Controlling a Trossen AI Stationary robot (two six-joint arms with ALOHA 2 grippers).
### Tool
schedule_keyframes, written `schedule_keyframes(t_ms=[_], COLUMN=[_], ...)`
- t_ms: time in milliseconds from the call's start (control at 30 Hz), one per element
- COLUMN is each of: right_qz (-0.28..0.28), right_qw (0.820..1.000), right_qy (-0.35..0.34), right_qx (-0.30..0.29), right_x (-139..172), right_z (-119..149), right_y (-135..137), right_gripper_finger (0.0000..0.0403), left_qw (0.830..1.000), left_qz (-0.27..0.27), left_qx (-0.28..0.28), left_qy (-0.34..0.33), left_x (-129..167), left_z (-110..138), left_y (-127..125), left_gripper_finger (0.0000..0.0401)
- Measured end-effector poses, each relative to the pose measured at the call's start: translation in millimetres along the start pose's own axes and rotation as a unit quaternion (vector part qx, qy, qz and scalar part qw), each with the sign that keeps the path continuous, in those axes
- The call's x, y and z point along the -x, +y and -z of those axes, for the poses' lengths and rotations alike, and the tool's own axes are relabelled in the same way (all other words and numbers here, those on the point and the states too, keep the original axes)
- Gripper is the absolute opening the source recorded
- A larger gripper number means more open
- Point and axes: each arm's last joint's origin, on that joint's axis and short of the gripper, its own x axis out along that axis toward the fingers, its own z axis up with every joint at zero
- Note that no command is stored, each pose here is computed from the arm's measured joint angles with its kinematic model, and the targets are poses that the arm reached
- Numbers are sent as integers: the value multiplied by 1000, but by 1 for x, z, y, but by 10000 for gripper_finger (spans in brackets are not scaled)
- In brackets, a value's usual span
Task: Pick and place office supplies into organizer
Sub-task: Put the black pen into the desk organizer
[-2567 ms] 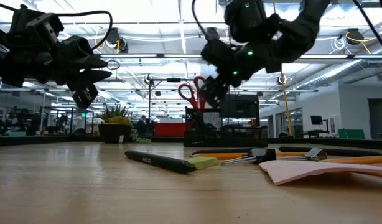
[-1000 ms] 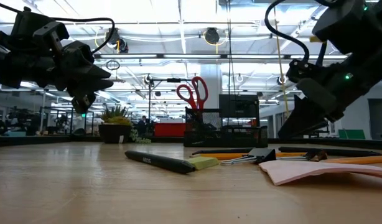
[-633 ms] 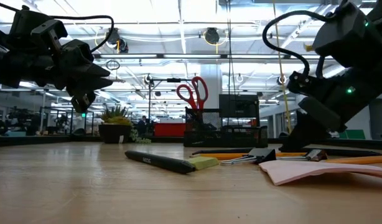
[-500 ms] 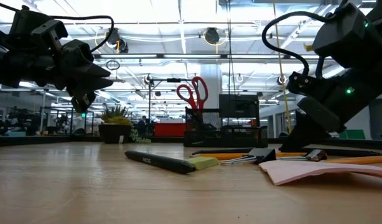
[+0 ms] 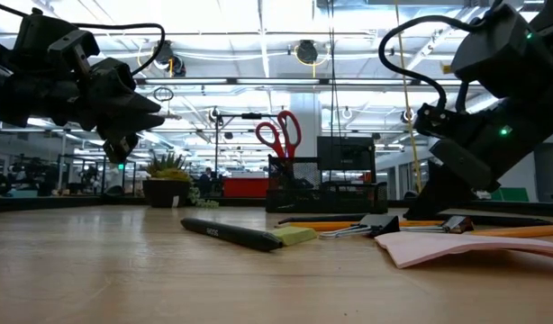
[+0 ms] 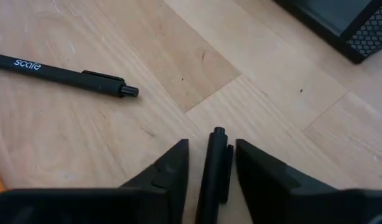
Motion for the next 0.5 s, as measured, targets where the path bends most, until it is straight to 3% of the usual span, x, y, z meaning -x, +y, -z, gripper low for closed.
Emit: schedule_keyframes(t_ms=[267, 500], right_qz=[-1, -4], right_qw=[1000, 1000], right_qy=[2, -6], right_qx=[9, 7], right_x=[0, 0], right_z=[0, -1], right_y=[0, 1], right_gripper_finger=[37, 49], left_qw=[1000, 1000], left_qz=[0, 0], left_qx=[0, -3], left_qy=[0, 0], left_x=[0, 0], left_z=[0, 0], left_y=[0, 0], left_gripper_finger=[93, 93])
